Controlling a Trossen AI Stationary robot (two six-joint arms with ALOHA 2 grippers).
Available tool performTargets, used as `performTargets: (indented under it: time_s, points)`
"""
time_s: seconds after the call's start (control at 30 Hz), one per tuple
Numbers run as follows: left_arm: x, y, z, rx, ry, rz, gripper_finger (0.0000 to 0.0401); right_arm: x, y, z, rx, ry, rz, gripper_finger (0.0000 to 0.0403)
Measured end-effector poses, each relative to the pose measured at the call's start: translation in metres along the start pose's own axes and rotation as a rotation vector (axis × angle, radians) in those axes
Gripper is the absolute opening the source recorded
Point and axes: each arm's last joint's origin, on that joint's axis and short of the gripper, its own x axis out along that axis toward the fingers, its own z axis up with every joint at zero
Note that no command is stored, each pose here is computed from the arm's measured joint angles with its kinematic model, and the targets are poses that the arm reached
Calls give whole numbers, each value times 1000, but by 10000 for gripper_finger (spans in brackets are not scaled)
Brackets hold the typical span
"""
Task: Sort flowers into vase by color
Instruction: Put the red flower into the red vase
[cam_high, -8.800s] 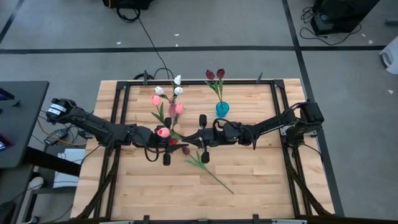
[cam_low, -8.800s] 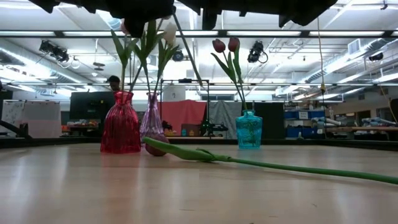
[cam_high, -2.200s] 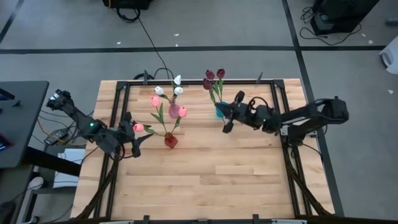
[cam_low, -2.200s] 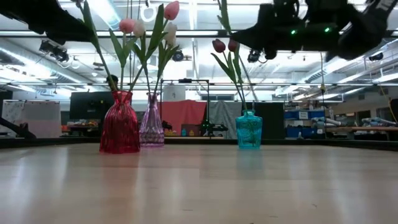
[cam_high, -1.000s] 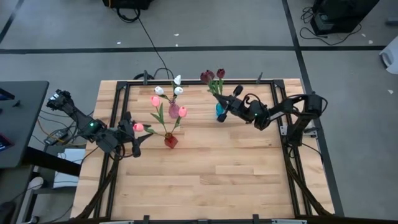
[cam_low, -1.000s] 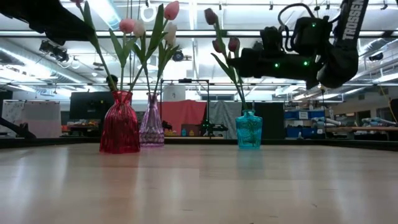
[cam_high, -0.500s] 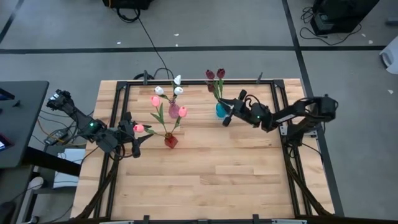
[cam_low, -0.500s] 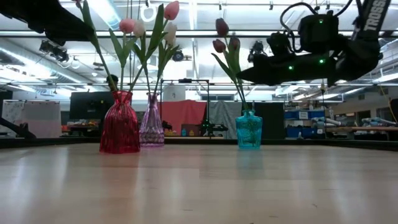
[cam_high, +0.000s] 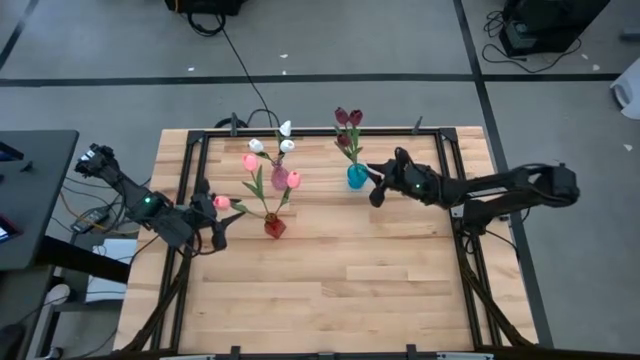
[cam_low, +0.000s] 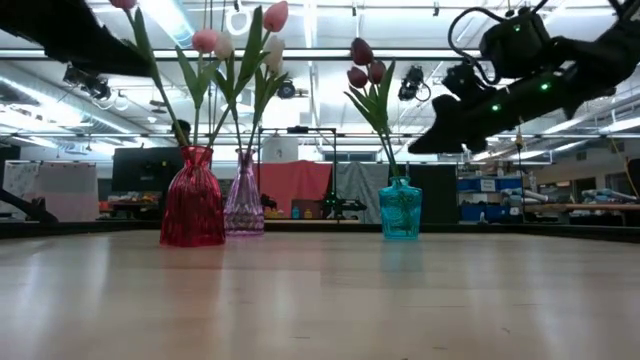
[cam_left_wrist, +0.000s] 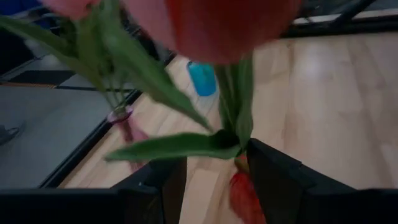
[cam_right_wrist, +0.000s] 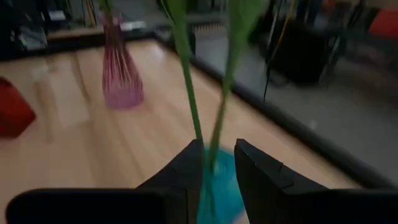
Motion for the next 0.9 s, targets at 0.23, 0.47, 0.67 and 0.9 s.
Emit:
performTargets:
  time_s: [0.23, 0.47, 0.67, 0.9]
  points:
    - [-5, 8, 3, -58, -36, 30, 172, -28, -15, 10, 91, 51, -9, 103]
    - [-11, 18, 6, -121, -82, 66, 172, -55, -22, 30, 120, -66, 24, 103]
    - [-11, 18, 2, -176, -45, 15, 172, -76, -33, 34, 145, -99, -20, 103]
    - [-11, 17, 1, -230, -22, -24, 196, -88, -35, 35, 175, -111, 33, 115]
